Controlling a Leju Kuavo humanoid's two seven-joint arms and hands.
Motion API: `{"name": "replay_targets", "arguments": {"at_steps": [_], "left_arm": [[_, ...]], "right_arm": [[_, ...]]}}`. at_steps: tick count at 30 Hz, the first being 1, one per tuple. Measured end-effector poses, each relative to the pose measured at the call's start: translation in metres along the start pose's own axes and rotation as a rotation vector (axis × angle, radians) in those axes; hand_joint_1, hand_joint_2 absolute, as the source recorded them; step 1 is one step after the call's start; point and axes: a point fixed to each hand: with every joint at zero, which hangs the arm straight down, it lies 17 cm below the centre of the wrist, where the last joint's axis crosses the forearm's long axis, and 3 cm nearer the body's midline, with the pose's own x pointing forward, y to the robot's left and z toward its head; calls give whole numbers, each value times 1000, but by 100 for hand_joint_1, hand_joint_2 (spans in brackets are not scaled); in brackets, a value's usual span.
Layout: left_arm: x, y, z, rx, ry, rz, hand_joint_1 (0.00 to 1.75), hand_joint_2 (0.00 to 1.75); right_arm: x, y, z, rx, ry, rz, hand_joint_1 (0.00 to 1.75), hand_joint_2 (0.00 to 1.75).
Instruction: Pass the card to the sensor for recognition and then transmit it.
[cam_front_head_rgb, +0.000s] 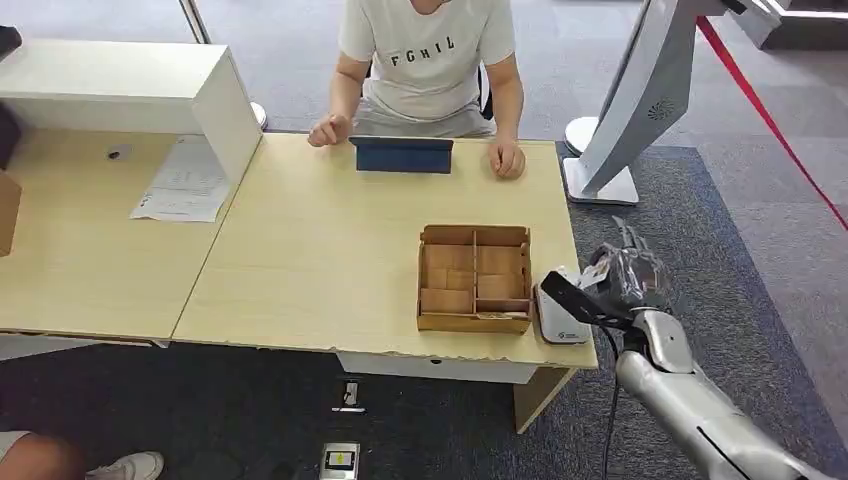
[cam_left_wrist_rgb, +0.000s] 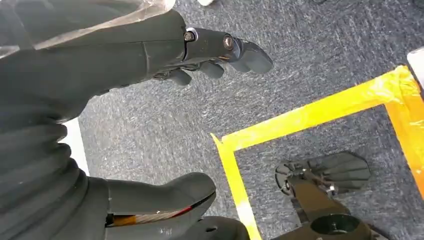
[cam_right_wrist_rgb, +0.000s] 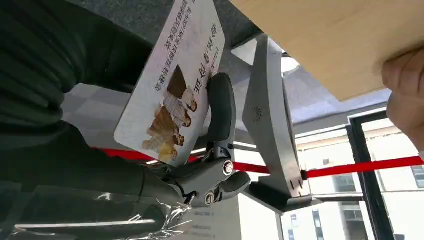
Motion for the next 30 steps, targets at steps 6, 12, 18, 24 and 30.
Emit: {"name": "replay_targets", "arguments": {"at_steps": [6,12,18,24,30], "left_arm": [[0,0,0,1,0,-2,0,175],[1,1,0,2,0,-3,0,175],[3,1,0,3,-2,-4,0,175],[3,1,0,4,4,-6,0,175],[6,2,0,6,2,-11,0,175]], "right_arm": [[1,10,6,16,6,36,175,175],[-2,21,13,40,24,16,175,175],[-5,27,17,56,35,9,175,175],[-7,34,22,71,37,6,175,175],[-6,43,28,86,35,-6,175,175]]}}
